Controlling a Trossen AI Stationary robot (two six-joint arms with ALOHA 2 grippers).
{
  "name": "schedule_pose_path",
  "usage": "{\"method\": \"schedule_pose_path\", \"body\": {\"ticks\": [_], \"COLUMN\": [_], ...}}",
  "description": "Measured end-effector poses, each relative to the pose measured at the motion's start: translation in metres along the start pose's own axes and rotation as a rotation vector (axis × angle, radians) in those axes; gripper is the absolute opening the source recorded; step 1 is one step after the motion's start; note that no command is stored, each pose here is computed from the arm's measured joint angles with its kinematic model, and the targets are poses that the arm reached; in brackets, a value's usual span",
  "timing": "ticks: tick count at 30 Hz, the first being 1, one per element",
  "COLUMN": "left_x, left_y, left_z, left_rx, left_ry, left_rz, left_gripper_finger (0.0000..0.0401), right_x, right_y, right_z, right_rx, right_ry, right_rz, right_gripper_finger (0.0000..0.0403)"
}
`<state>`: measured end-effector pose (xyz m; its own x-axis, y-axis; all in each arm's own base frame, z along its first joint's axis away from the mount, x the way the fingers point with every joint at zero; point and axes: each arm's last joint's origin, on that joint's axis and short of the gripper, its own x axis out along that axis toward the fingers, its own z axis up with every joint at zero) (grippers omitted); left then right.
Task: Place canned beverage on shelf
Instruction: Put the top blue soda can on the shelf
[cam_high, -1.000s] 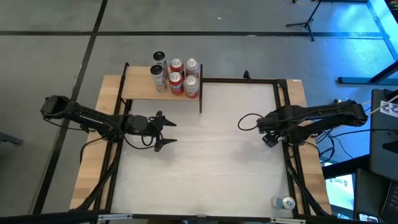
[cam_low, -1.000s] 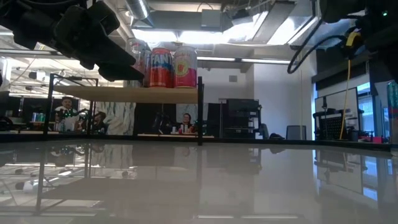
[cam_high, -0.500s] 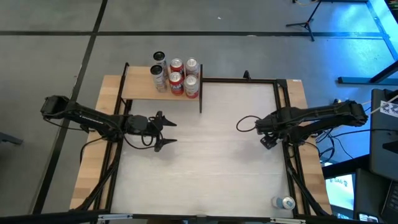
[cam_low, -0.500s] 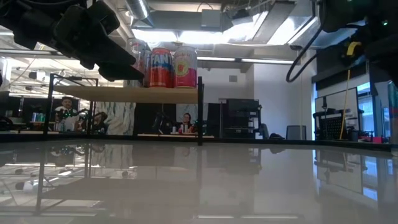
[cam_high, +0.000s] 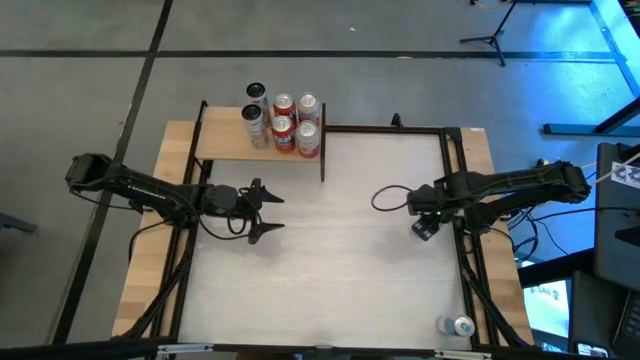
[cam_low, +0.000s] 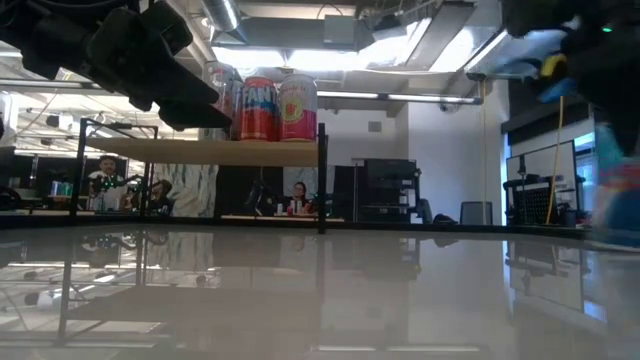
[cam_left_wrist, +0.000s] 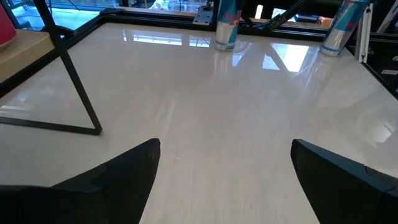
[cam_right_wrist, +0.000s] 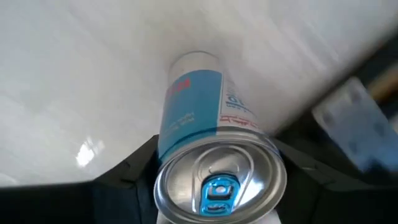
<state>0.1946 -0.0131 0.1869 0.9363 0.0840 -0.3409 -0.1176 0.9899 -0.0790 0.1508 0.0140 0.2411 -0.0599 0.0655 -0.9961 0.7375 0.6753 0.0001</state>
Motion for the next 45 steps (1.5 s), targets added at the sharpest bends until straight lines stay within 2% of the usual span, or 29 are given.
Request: {"method": "schedule_pose_path", "body": {"ticks": [5, 7, 13, 20, 29, 34, 40, 45], "left_x": [0.000, 0.000, 0.000, 0.003, 0.020, 0.032, 0.037, 0.037], "left_y": [0.000, 0.000, -0.001, -0.001, -0.004, -0.010, -0.017, -0.018], "left_z": [0.001, 0.002, 0.002, -0.002, -0.025, -0.033, -0.041, -0.041], "left_rx": [0.000, 0.011, 0.015, 0.003, -0.025, -0.012, -0.003, -0.001], "left_ry": [-0.006, -0.017, -0.020, 0.021, 0.161, 0.152, 0.165, 0.163], "left_rz": [-0.001, -0.003, -0.011, -0.030, 0.025, 0.081, 0.052, 0.048], "left_gripper_finger": [0.0352, 0.0352, 0.0352, 0.0352, 0.0352, 0.0352, 0.0352, 0.0352], "right_x": [-0.014, -0.020, -0.029, -0.040, -0.056, -0.047, -0.035, -0.034], "right_y": [0.019, 0.032, 0.069, 0.119, 0.177, 0.199, 0.212, 0.213], "right_z": [0.015, 0.025, 0.055, 0.094, 0.139, 0.156, 0.167, 0.167], "right_rx": [-0.075, -0.131, -0.340, -0.555, -0.802, -0.892, -0.910, -0.901], "right_ry": [-0.142, -0.222, -0.391, -0.467, -0.473, -0.440, -0.401, -0.385], "right_rz": [0.096, 0.159, 0.225, 0.174, 0.107, 0.067, 0.065, 0.069], "right_gripper_finger": [0.0217, 0.0217, 0.0217, 0.0217, 0.0217, 0.0217, 0.0221, 0.0228]}}
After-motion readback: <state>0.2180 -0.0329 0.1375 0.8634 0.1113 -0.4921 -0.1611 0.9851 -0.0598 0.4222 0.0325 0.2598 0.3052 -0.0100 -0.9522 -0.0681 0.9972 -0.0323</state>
